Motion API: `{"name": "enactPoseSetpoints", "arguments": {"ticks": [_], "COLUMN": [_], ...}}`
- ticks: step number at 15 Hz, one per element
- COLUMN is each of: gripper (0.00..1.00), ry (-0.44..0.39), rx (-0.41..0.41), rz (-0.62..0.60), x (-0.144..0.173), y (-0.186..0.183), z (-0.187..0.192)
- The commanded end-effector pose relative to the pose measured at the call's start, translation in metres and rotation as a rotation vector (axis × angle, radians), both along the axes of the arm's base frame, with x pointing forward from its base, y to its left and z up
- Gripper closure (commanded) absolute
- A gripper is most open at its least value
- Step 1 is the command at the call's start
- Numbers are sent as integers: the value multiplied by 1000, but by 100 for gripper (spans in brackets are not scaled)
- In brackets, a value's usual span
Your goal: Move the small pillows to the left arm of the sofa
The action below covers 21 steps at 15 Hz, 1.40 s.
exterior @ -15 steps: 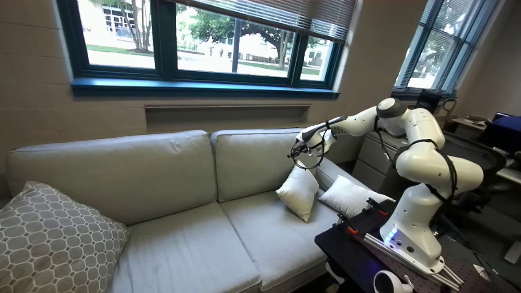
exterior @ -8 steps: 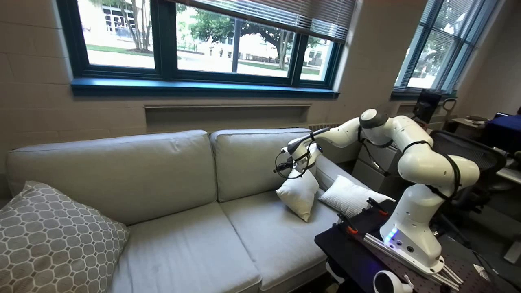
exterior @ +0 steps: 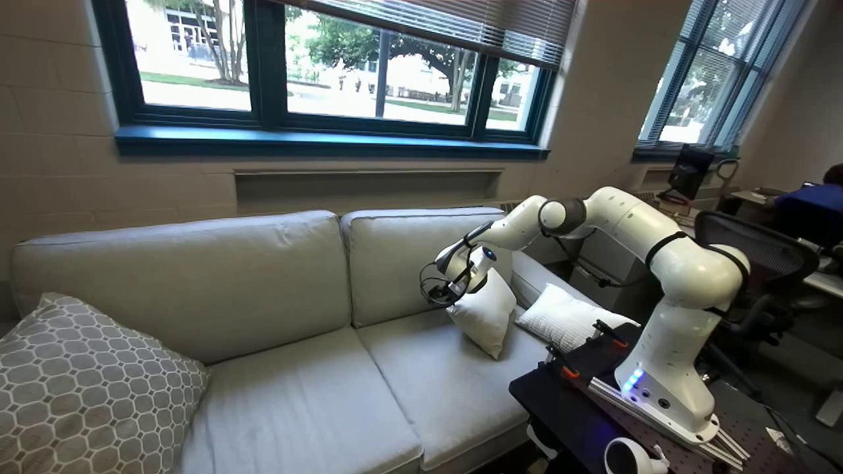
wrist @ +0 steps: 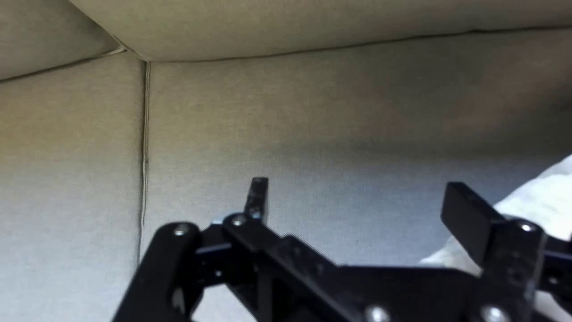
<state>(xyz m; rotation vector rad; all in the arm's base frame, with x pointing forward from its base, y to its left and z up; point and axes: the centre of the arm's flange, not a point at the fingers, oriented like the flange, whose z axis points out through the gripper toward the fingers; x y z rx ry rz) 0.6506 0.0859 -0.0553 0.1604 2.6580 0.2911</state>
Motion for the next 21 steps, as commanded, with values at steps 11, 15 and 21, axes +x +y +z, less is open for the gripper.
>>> {"name": "enactPoseSetpoints", "arguments": {"ticks": [11, 15, 21], "gripper": [0, 0, 0], "ry": [154, 182, 142], "rx": [-42, -78, -194], "rz": [-240, -168, -163], "x": [5, -14, -22], "y": [40, 84, 84], "z": [30, 39, 60]}}
